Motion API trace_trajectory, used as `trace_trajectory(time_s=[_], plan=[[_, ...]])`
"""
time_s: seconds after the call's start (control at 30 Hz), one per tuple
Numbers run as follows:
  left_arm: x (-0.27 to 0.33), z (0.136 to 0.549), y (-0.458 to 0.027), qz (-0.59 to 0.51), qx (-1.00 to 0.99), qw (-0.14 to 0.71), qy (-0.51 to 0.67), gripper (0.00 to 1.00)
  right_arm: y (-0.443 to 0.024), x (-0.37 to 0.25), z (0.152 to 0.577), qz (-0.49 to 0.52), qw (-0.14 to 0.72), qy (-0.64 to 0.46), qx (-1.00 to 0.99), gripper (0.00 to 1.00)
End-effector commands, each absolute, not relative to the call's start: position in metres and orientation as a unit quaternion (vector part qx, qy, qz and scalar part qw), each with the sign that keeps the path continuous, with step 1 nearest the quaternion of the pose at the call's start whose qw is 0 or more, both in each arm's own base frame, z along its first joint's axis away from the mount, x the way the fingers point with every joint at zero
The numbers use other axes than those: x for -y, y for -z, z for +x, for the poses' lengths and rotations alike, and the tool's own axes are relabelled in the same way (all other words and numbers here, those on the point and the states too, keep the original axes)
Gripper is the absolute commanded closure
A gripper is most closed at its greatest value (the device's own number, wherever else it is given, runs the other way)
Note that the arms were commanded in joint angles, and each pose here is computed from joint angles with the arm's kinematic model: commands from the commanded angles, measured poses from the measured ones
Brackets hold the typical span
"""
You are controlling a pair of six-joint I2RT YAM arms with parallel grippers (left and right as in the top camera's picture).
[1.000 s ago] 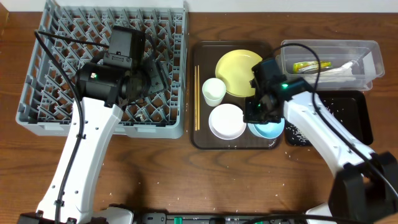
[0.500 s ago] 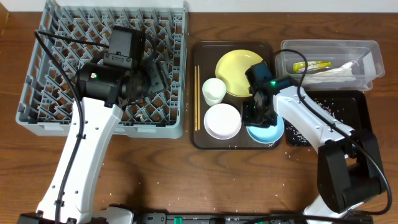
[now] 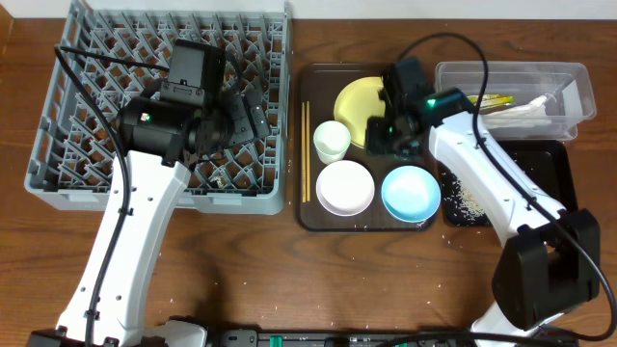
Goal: Sort waste into correct bins and load items into the dishwasher
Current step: 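Grasp the white cup with the right gripper and lift it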
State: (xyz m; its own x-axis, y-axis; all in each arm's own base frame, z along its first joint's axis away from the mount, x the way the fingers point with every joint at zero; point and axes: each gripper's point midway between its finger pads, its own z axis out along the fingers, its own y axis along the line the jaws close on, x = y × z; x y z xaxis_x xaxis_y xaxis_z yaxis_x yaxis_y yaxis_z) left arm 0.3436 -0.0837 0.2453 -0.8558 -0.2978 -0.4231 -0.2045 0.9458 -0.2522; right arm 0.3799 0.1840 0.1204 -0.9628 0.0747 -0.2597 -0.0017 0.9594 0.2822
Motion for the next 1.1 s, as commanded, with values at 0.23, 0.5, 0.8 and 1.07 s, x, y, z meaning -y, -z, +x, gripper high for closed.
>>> trace_trajectory(time_s=[0.23,0.5,0.8,1.07], plan=[[0.087,0.347,-0.259,-0.083,-0.957,0.257,0.104,0.03,-0.133,-0.208,0.41,0.001,0.187,-0.189,-0.964,0.46],[0.088,0.349,-0.253,-0.084,-0.96,0.248,0.102,0.03,-0.088,-0.227,0.414,-0.014,0.16,-0.182,-0.97,0.5],[0.087,0.349,-0.252,-0.084,-0.96,0.247,0.101,0.03,-0.058,-0.232,0.409,-0.019,0.132,-0.166,-0.977,0.92],[0.088,0.349,-0.252,-0.084,-0.96,0.245,0.104,0.03,-0.084,-0.229,0.418,-0.008,0.14,-0.213,-0.967,0.99]])
